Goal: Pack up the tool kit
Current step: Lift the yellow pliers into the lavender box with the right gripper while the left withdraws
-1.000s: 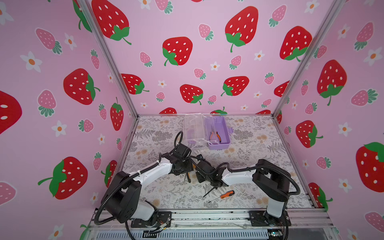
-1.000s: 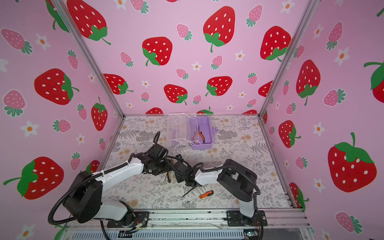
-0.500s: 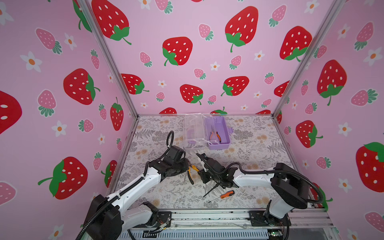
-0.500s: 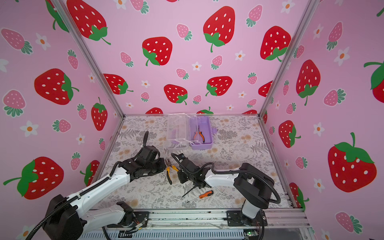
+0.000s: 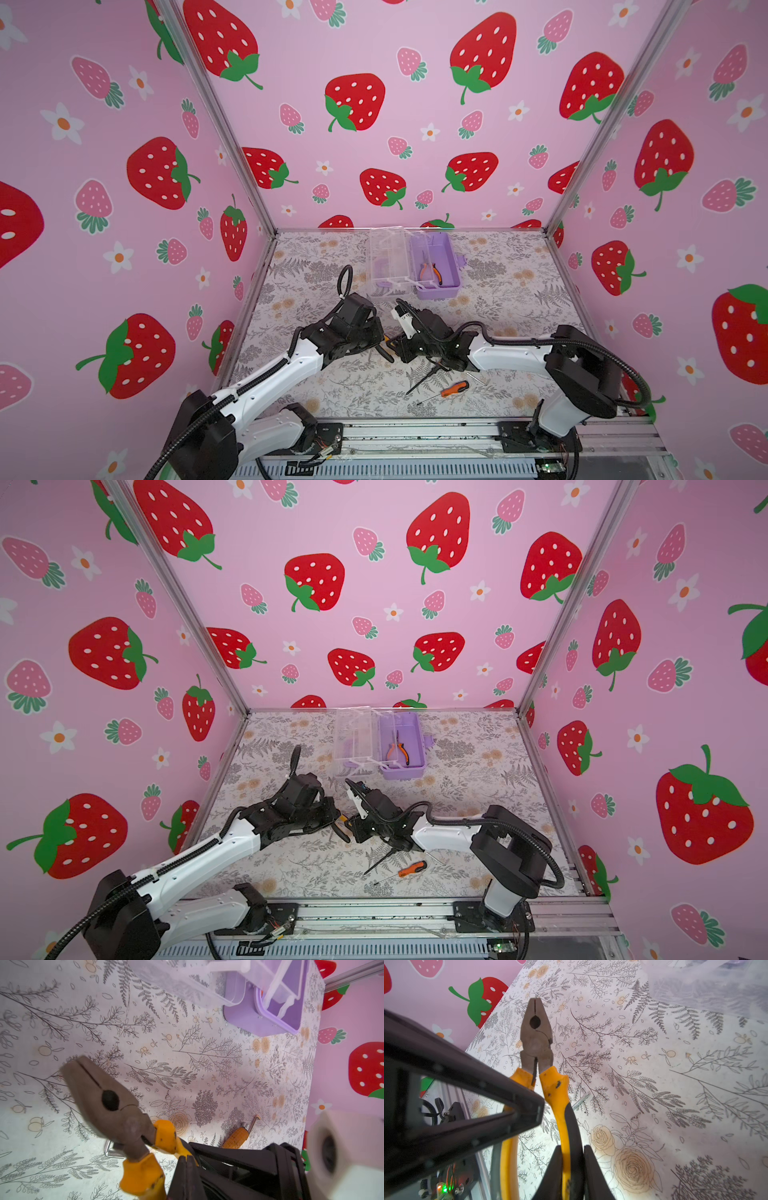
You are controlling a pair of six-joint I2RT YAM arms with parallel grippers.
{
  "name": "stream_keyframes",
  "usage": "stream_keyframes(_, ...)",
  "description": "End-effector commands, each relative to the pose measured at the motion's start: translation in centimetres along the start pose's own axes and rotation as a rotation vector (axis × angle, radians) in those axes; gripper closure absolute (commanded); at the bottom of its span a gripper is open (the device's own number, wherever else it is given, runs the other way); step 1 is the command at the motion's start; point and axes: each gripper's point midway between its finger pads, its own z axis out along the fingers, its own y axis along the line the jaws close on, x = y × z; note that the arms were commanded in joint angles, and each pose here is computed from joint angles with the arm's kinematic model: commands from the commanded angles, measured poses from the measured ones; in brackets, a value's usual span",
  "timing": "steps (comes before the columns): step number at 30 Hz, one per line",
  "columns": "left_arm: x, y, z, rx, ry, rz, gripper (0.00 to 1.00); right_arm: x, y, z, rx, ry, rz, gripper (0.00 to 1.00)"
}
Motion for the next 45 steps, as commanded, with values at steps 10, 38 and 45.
stream_keyframes(10, -6.9, -1.7, -8.2, -0.041, -0.347, 0.069, 0.95, -10.4, -5.6, -13.6, 0.216, -0.368, 0.017, 1.00)
stream_keyframes(38, -11.6, -2.7, -8.5, -0.204, -0.512, 0.208, 0.79, -19.6, -28.2, -10.4, 0.541, -0.190, 0.128, 1.00)
stream_keyframes(45, -11.8, -2.6, -7.0, -0.212, -0.490, 0.189, 0.77, -19.3, -29.7, -8.3, 0.532, -0.184, 0.155, 1.00)
